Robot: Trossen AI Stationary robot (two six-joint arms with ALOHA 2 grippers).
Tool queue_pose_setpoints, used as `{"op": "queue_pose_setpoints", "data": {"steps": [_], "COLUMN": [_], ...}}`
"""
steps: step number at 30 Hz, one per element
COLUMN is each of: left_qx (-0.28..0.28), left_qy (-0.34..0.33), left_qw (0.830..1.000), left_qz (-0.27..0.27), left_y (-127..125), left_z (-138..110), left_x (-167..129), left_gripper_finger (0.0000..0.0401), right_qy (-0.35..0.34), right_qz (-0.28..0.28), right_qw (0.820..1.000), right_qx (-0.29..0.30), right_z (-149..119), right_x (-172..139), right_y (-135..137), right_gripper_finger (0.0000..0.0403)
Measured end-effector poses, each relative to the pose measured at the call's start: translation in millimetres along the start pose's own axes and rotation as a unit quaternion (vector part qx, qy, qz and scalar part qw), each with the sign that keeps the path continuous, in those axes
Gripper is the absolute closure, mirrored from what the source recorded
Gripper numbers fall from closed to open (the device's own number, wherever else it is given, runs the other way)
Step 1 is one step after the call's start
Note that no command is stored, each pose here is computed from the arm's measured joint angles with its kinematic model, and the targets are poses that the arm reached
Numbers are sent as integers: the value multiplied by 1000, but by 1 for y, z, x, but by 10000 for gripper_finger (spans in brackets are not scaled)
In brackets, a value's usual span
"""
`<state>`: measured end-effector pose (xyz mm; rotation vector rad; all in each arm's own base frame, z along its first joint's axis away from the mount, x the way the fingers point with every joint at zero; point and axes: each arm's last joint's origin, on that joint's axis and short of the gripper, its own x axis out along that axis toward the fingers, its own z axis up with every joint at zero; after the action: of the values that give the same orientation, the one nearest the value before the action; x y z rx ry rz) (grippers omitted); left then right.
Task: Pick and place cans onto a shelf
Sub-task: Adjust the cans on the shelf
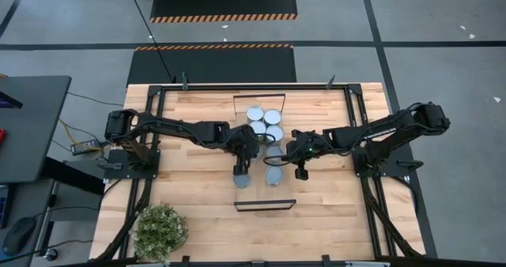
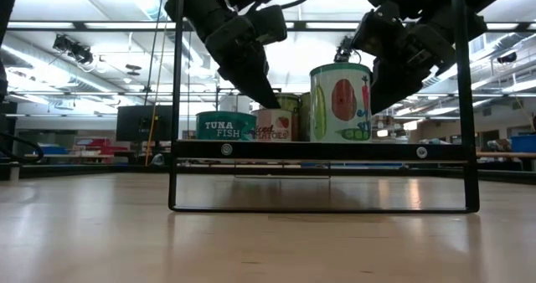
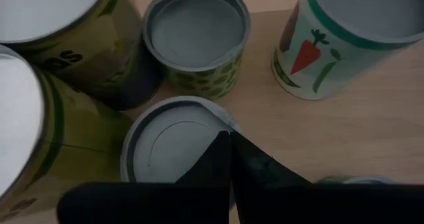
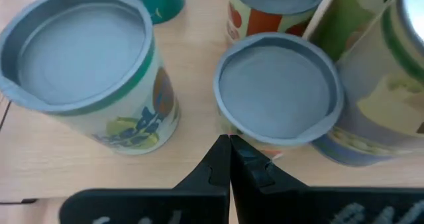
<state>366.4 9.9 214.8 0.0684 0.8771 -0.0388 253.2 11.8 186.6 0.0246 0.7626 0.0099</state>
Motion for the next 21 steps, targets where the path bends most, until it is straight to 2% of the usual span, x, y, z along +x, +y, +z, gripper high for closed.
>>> {"op": "queue_pose_setpoints", "data": {"steps": [4, 8, 13, 17, 21], "left_qx": [6, 35, 50, 61, 71], "left_qy": [-2, -15, -28, -27, -33], "left_qw": [1000, 999, 998, 996, 994], "left_qz": [-4, -11, -22, -63, -79], "left_y": [-4, -14, -26, -40, -53], "left_z": [1, 5, 8, 8, 8], "left_x": [-1, -6, -12, -11, -8], "left_gripper_finger": [394, 394, 394, 394, 394], "right_qy": [3, 13, 14, 15, 25], "right_qz": [16, 14, 20, 39, 54], "right_qw": [1000, 1000, 1000, 999, 998], "right_qx": [6, 19, 12, 2, 7], "right_z": [-1, 0, 16, 22, 20], "right_x": [0, -5, -17, -21, -21], "right_y": [2, 3, 11, 20, 24], "right_gripper_finger": [398, 398, 398, 398, 398]}}
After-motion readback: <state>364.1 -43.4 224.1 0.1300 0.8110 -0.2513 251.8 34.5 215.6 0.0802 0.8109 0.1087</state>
